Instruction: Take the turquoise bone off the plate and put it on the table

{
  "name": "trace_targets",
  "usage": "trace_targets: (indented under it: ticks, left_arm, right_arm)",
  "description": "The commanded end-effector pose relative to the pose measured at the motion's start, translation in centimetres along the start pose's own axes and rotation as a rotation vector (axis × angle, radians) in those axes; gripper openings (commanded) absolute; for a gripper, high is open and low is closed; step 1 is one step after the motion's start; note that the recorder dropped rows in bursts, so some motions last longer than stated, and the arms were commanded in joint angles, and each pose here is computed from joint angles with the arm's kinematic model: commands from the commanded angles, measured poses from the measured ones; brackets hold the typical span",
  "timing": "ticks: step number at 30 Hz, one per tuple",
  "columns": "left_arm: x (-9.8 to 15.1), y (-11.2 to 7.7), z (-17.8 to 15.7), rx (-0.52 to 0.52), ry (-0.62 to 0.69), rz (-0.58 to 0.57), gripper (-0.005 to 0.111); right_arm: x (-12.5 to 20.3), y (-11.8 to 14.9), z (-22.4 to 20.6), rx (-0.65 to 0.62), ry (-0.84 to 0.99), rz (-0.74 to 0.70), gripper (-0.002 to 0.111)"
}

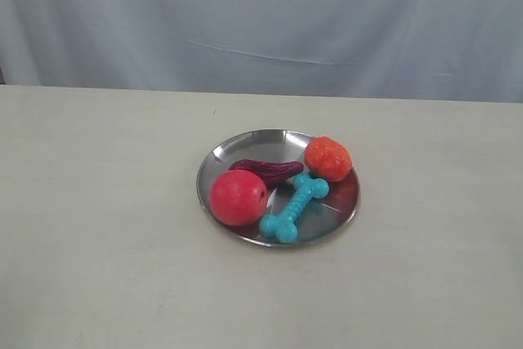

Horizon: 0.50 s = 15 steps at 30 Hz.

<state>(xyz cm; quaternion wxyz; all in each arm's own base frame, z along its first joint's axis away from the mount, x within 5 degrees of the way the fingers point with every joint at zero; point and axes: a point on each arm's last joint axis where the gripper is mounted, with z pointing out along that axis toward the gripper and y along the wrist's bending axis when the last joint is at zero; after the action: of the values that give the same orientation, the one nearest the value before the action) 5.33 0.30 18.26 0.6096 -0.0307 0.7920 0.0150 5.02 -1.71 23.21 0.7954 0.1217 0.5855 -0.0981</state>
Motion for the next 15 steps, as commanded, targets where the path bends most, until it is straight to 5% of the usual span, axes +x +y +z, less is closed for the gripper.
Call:
trace_targets:
  ticks: [1,4,8,15]
  left_arm:
    - [0.0,0.0,0.0,-0.003,-0.004,-0.010,0.000]
    - [0.0,0.0,0.0,-0.003,-0.004,-0.010,0.000]
    - [0.0,0.0,0.0,-0.003,-0.004,-0.010,0.000]
    - [0.0,0.0,0.0,-0.003,-0.004,-0.010,0.000]
  right_arm:
    - [-1.3,0.1,-0.2,-0.037,-0.148,0.288,-0.001]
    - [-1.5,0.1,-0.2,-0.064,-0.169,0.528,-0.001]
    - [-1.2,0.3,-0.1,-0.066,-0.125,0.478,-0.001]
    - [-1.7,0.2,1.4,0.059,0.206,0.454,-0.001]
